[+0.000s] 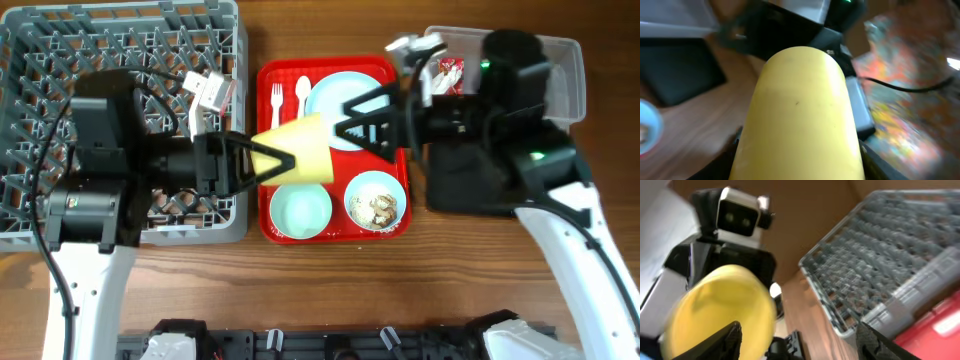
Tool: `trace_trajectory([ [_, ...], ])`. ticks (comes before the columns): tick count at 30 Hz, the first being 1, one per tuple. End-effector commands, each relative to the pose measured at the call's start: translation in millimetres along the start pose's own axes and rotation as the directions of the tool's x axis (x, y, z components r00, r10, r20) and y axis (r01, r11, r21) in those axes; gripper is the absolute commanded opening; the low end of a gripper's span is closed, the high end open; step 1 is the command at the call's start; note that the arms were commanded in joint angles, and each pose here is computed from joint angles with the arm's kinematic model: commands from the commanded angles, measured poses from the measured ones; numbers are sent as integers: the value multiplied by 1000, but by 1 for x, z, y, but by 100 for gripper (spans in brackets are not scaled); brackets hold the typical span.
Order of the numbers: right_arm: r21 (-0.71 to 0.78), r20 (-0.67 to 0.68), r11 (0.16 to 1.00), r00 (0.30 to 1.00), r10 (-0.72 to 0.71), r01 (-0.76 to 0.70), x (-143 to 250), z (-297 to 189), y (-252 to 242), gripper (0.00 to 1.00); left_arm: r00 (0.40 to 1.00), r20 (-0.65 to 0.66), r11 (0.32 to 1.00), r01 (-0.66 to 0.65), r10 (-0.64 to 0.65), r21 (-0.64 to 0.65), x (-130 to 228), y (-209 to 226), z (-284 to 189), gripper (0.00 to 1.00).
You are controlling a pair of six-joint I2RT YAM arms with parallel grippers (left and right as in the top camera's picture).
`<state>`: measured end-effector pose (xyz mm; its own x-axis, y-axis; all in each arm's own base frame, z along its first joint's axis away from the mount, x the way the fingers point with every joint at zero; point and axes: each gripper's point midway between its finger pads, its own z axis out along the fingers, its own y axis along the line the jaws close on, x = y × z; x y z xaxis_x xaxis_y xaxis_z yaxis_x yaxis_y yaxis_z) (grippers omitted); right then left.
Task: Sort waste into correct bins and load items into the dishwasher rack
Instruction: 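Place the yellow cup into the dish rack with the left gripper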
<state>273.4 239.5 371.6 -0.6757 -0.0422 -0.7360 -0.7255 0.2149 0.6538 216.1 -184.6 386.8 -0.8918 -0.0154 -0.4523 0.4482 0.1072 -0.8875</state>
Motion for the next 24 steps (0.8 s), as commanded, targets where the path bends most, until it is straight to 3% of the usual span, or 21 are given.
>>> trace_trajectory([
  [1, 165, 34, 985, 999, 39, -44, 7, -22, -6, 74, 975, 221, 906, 98, -5, -412, -20, 65, -29, 54],
  [2, 278, 21, 952, 991, 129, -129, 24, -29, -22, 74, 943, 331, 694, 264, -39, -670, -11, 118, -67, 52],
  [3, 328, 8, 931, 986, 166, -160, 34, -33, -30, 74, 930, 367, 564, 324, -40, -760, -2, 138, -89, 52],
  [5, 421, -31, 883, 970, 240, -205, 58, -40, -44, 74, 913, 407, 303, 394, -22, -868, 15, 163, -132, 52],
  [6, 483, -53, 846, 957, 287, -227, 73, -46, -52, 74, 910, 414, 122, 413, -21, -902, 30, 175, -160, 52],
  [7, 498, -61, 836, 953, 298, -230, 77, -48, -54, 74, 911, 411, 59, 413, -39, -909, 37, 180, -168, 52],
  [10, 512, -66, 824, 946, 318, -242, 82, -50, -55, 75, 905, 397, -33, 397, -156, -917, 56, 197, -172, 53],
  [16, 512, -66, 824, 945, 319, -243, 82, -50, -55, 75, 857, 379, -113, 363, -348, -925, 74, 252, -164, 53],
  [20, 512, -65, 823, 945, 321, -245, 82, -50, -55, 75, 799, 365, -77, 375, -477, -924, 90, 281, -143, 54],
  [24, 512, -66, 823, 945, 322, -245, 82, -50, -55, 76, 806, 363, -62, 379, -468, -923, 89, 298, -140, 65],
])
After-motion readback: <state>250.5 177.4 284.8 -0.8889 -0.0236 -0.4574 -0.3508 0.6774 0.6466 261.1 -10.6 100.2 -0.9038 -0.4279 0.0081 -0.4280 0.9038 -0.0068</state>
